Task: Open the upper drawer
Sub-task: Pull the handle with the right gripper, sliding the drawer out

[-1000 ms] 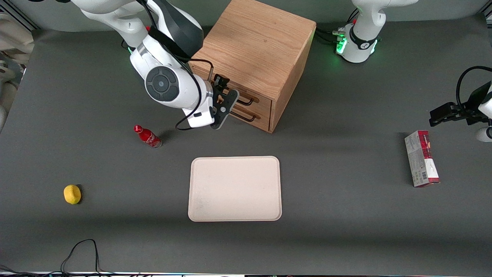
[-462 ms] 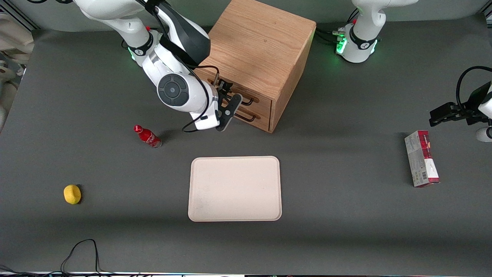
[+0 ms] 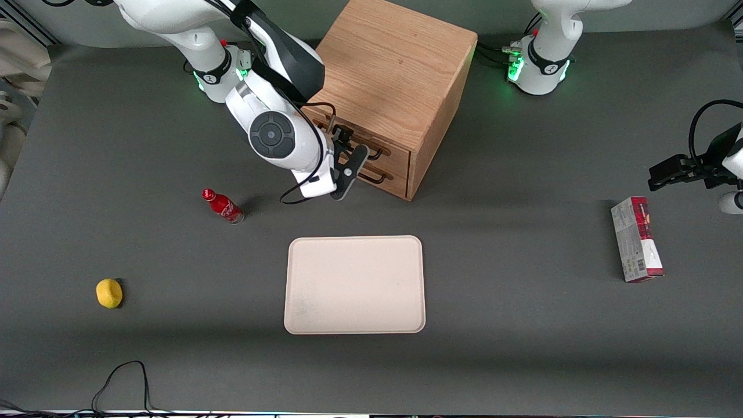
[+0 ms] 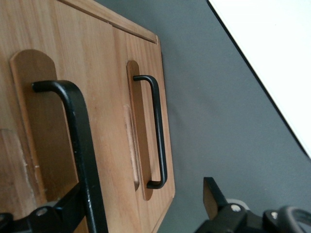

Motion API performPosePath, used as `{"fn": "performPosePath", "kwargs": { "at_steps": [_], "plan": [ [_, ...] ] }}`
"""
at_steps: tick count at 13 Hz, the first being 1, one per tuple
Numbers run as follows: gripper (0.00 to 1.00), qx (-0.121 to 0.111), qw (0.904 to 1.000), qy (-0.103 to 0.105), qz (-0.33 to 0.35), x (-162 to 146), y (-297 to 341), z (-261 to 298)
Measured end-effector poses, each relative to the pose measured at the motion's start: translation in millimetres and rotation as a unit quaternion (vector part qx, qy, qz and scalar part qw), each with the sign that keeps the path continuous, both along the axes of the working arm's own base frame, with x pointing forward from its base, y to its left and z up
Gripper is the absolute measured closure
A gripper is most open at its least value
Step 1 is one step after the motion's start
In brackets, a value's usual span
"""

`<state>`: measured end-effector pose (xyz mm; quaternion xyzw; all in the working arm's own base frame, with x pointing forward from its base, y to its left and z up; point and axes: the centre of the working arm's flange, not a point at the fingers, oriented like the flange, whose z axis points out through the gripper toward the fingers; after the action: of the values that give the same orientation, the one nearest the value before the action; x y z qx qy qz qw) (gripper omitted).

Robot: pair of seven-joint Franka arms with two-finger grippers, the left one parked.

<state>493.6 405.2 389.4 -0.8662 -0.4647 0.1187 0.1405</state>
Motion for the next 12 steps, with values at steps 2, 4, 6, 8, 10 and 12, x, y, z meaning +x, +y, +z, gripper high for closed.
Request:
{"fn": "performPosePath", "kwargs": {
  "at_steps": [2,4,6,8,10,12],
  "plan": [
    [0.00,-0.001,0.9998,-0.019,0.010,11,-7,0],
    [0.00,0.004,0.9995,-0.033,-0.001,37,-28,-1],
    [0.00,0.007,0.9988,-0.045,-0.019,70,-55,-3],
    [0.00,0.007,0.9974,-0.058,-0.043,103,-80,-4],
    [0.00,-0.001,0.9956,-0.071,-0.061,130,-102,-9],
    [0.00,-0.001,0.9946,-0.079,-0.066,145,-107,-11]
  ]
}}
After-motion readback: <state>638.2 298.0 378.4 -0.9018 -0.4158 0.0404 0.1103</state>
